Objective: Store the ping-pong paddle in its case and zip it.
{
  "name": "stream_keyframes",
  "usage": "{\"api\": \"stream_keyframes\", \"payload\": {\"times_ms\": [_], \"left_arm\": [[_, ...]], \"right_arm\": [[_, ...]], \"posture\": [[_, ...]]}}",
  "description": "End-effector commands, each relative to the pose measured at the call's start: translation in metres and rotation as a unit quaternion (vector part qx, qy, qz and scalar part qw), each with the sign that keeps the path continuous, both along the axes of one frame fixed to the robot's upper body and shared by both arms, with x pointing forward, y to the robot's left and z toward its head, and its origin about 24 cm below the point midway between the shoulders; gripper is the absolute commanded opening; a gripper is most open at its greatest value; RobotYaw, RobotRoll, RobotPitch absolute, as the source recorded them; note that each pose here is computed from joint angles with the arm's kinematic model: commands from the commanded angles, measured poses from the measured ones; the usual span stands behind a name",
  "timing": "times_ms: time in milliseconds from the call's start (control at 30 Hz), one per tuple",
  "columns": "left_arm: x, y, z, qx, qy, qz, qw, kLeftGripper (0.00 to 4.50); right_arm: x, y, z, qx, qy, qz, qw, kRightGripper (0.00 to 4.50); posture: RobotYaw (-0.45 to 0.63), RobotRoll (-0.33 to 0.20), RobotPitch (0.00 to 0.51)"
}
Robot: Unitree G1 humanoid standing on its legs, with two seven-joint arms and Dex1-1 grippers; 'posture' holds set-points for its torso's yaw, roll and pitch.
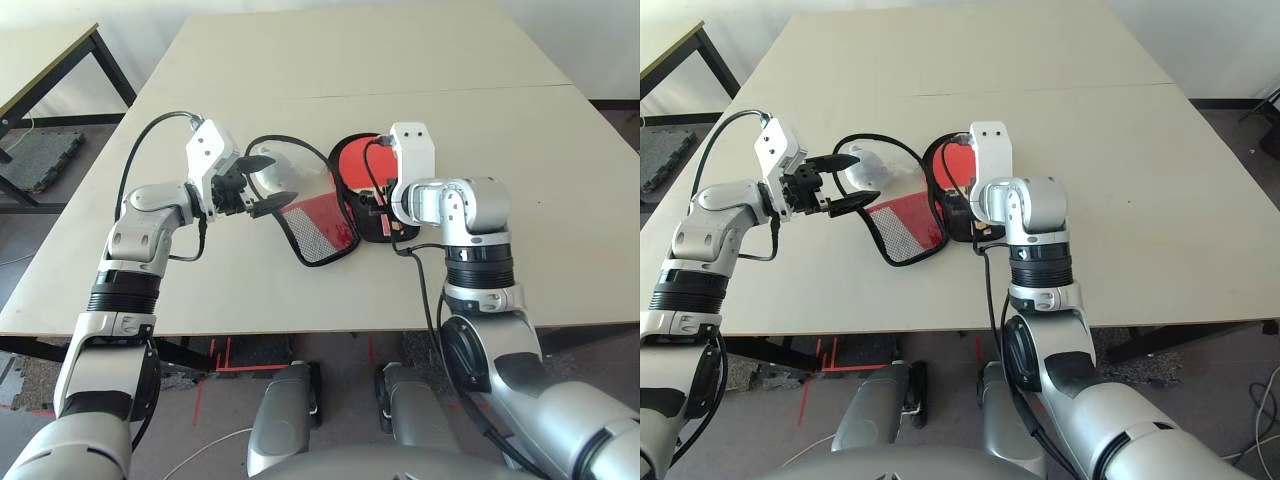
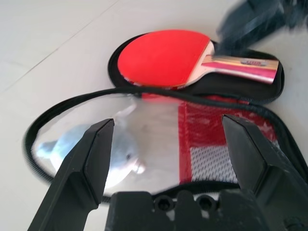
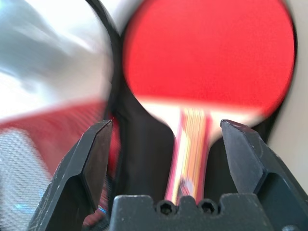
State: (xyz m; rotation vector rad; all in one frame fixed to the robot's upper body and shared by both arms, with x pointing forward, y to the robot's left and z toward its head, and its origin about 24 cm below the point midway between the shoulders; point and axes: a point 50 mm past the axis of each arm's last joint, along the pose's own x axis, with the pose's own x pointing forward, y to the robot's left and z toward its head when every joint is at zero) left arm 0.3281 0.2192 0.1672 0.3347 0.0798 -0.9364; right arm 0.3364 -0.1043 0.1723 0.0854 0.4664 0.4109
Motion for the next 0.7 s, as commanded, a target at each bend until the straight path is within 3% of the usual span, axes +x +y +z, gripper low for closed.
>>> {"api": "stream_keyframes", "payload": {"times_ms": [33,167,300,533,700], "left_arm": [[-0.008,0.021,-0.005,0.027,0.024,0.015,0.999,4.5],[-0.015,0.034,-0.013,0.072,0.056,0.015,0.996,4.5],[-0.017,0.03,-0.028,0.127,0.062,0.002,0.99,4.5],[-0.002,0.005,-0.043,0.182,0.016,-0.022,0.983,4.5],[0.014,-0.018,-0.035,0.154,-0.03,-0.026,0.987,4.5]], "right_arm": [[-0.005,-0.023,0.01,0.022,-0.074,0.06,0.995,4.49],[-0.003,-0.069,0.009,-0.036,-0.119,0.062,0.99,4.49],[0.004,-0.115,0.015,-0.068,-0.171,0.012,0.983,4.49],[0.005,-0.128,0.015,-0.072,-0.187,-0.001,0.98,4.49],[0.002,-0.129,0.008,-0.069,-0.176,-0.007,0.982,4.49]], "posture": [[0.11,0.0,0.108],[0.11,0.0,0.107],[0.1,0.0,0.106],[0.08,0.0,0.107],[0.07,0.0,0.104]]}}
